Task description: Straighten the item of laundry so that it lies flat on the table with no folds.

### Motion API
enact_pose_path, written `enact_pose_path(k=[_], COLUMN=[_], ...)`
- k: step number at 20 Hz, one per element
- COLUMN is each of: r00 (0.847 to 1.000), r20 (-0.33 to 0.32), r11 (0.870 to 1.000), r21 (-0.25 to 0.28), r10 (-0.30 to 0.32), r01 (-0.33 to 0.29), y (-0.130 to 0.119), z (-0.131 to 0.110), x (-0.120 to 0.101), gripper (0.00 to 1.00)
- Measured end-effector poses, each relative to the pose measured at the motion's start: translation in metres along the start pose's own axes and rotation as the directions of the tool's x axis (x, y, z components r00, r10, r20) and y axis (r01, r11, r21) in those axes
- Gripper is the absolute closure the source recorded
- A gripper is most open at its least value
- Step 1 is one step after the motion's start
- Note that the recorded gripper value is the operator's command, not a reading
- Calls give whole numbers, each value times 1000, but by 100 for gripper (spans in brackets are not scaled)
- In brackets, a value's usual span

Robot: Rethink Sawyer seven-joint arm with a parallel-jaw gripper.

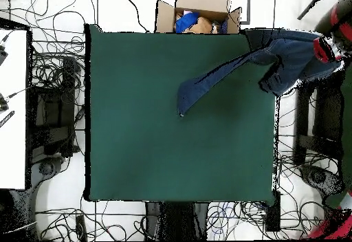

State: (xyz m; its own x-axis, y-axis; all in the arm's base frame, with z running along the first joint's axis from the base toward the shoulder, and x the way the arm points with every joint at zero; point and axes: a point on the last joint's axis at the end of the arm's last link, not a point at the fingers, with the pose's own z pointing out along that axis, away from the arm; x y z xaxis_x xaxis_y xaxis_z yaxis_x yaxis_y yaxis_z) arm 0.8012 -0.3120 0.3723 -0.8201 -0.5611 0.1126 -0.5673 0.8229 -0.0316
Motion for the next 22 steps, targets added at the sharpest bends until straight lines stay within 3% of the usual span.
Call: enact_pose_path(k=[4, 7, 10, 12, 14, 15, 18, 22], r00=[999, 996, 992, 990, 989, 989, 988, 987], r20=[-12, -64, -109, -120, -119, -120, -122, -97], r11=[999, 997, 997, 995, 992, 985, 978, 969], r21=[42, 47, 2, -76, -105, -156, -194, -227], r10=[-32, -54, -71, -80, -82, -91, -100, -125], r01=[33, 57, 71, 71, 70, 72, 75, 100], y=[-21, -34, -36, -26, -20, -8, 4, 33], z=[0, -2, -10, -25, -32, -48, -67, -116], x=[-2, 1, 6, 8, 9, 8, 8, 6], gripper=[100, 100, 100, 100, 100, 100, 100, 100])
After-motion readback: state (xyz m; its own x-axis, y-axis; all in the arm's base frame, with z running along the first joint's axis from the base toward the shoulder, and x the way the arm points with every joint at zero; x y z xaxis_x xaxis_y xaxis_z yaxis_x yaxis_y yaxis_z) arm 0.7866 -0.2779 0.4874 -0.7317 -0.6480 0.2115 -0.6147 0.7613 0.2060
